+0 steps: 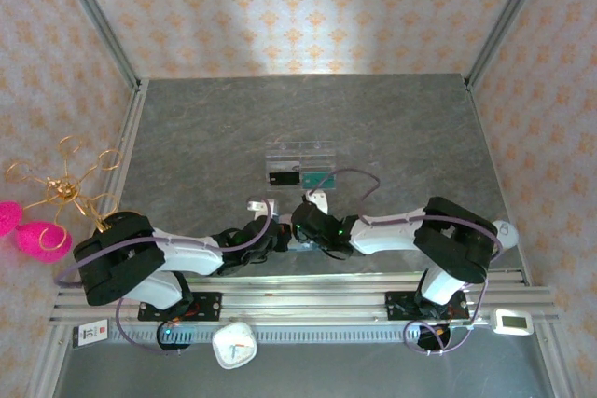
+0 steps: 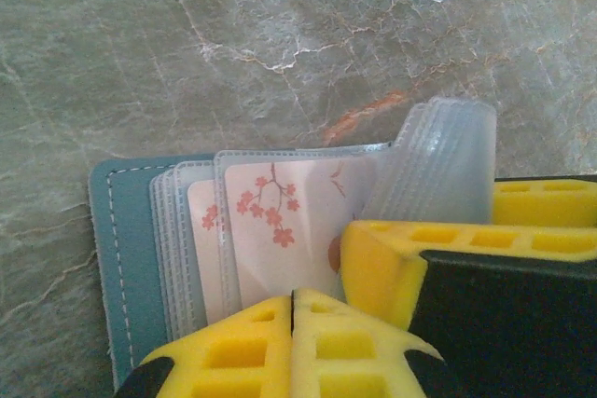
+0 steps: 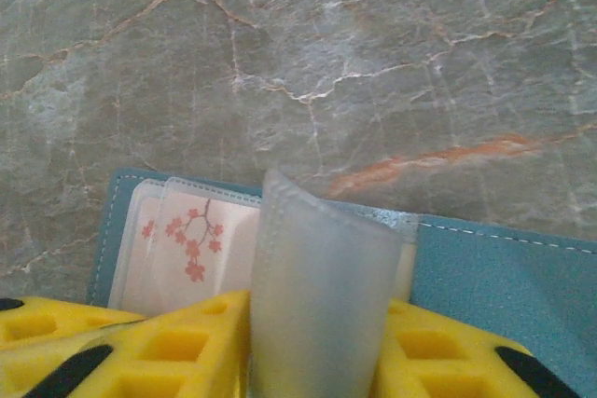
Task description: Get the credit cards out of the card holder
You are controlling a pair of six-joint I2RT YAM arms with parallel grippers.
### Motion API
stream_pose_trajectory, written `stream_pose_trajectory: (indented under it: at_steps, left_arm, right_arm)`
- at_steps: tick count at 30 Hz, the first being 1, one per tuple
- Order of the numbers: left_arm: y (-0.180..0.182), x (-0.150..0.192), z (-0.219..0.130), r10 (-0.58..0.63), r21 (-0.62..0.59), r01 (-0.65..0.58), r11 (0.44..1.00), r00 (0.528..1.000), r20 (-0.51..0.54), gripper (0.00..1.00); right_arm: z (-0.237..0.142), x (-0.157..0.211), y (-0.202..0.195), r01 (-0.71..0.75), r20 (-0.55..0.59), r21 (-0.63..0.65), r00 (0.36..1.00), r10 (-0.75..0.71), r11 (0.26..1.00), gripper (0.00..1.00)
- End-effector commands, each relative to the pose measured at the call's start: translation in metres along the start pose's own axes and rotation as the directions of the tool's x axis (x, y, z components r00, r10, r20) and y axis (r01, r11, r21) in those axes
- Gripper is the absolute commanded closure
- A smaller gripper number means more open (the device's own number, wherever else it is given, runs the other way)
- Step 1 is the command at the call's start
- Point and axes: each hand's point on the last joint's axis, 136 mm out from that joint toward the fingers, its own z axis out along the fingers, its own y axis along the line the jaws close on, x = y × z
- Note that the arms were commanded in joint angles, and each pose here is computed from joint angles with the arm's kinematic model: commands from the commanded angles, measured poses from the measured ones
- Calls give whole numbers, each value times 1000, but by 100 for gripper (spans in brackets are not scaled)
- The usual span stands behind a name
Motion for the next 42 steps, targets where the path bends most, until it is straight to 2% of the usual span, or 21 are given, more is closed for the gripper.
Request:
stream_pose_trajectory:
  at_steps: [1,4,10,16,18,20,23,25,30,35,42]
  left_arm:
    - [34,27,3,29,-135,-43,990,994,-106,100]
    - [35,31,4,33,-142,-51,989,992,-123,100]
    - [39,33,2,25,-145,-43,989,992,-123,100]
    - [31,30,4,47,-123,-62,991,991,-125,100]
    - [26,28,3,52,-107,-65,992,991,-121,100]
    - [23,26,3,53,-100,-64,993,992,-115,100]
    - [21,24,3,52,-90,-62,994,993,-108,100]
    - [21,25,4,51,-88,-60,994,993,-111,100]
    - [23,26,4,44,-91,-54,994,993,-112,100]
    - [24,25,2,44,-95,-55,994,993,-108,100]
    - [25,27,3,43,-99,-54,994,993,-112,100]
  right_arm:
    - [-10,0,-26,8,29,102,1000,-11,995,64]
    - [-17,3,-43,6,35,149,999,-11,989,59]
    - [-40,11,-86,-19,54,246,999,5,969,57]
    - [-68,-2,-107,-98,110,256,991,72,962,55]
    - [-83,-20,-90,-97,153,174,986,70,980,56]
    - [-97,-37,-59,-74,179,18,981,70,997,63]
    - [-107,-45,-3,-38,138,-243,988,74,969,70]
    - [-100,-40,22,-47,67,-328,995,73,944,74]
    - [-67,-23,41,-100,-54,-388,995,86,916,76]
    - [-40,-5,16,-188,-131,-319,979,153,929,79]
    - [-22,16,-5,-242,-195,-273,962,192,931,80]
